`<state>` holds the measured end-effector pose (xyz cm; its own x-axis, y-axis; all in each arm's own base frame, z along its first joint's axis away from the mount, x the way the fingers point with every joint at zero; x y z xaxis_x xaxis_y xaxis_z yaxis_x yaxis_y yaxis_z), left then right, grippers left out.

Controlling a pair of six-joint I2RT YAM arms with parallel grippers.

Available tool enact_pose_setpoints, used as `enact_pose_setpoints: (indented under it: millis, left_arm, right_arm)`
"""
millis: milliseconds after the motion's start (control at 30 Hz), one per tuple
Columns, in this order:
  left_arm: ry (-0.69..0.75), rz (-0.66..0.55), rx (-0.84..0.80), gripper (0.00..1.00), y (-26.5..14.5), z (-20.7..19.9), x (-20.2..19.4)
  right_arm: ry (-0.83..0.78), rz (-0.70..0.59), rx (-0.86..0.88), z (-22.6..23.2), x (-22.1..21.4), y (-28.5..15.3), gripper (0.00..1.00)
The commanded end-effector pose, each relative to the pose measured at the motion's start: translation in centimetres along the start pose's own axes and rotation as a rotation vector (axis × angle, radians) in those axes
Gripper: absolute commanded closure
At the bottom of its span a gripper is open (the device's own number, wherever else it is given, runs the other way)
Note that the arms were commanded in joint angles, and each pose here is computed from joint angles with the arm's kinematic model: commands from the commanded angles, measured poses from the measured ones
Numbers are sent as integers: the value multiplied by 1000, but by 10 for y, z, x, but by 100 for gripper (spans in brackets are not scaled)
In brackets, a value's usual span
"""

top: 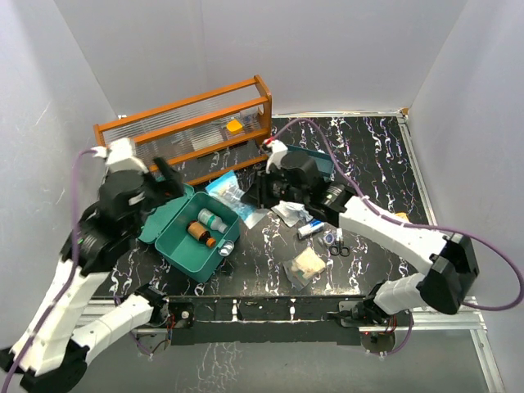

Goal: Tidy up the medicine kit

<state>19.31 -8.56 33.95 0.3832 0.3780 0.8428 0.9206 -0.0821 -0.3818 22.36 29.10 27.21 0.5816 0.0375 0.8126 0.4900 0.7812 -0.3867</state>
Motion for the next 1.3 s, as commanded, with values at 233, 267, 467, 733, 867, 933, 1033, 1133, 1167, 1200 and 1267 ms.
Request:
enact_pose_setpoints:
  millis: [233, 267, 467, 733, 867, 933, 1033, 1133, 1167, 1200, 1267]
  left_arm:
    - [-117, -326, 184, 19, -66, 53, 46]
    - [-117, -327, 185, 19, -67, 53, 47]
    - [-85, -320, 197, 18, -66, 53, 48]
    - [-61, -339, 224, 17, -65, 57, 50]
    - [-58, -344, 232, 17, -70, 60, 50]
    - [-58, -346, 237, 17, -71, 62, 50]
    - [-65, -346, 242, 17, -72, 64, 49]
    - [-72, -341, 241, 17, -71, 64, 46]
    - [-72, -340, 243, 17, -70, 64, 46]
    - [-73, -339, 244, 17, -70, 64, 45]
    - [-68, -332, 244, 17, -68, 63, 44]
  right_arm:
    - [-145, 279, 113, 76, -21, 34, 81]
    - [-170, 305, 103, 79, -24, 36, 81]
    - [-263, 412, 59, 84, -33, 50, 81]
    - [-277, 477, 55, 89, -44, 97, 81]
    - [-277, 502, 73, 94, -51, 114, 81]
    - [-272, 509, 83, 97, -54, 122, 81]
    - [-264, 510, 96, 104, -58, 130, 82]
    - [-262, 508, 93, 108, -60, 139, 81]
    - [-261, 508, 90, 109, -61, 141, 81]
    - [-256, 506, 88, 110, -61, 143, 82]
    - [-245, 497, 80, 111, -62, 147, 81]
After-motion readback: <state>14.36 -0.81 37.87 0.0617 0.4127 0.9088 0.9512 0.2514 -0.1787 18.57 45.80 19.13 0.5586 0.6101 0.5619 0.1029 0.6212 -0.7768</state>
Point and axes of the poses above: each gripper's point midway between its finger pads, its own y axis out along the fingers, its own z axis along the line the jaws close on, x = y × z, the point moved 6 cm from there along -y, back along the fingers, and after that the axes turned 5 degrees about -y, right-handed, at the moved point
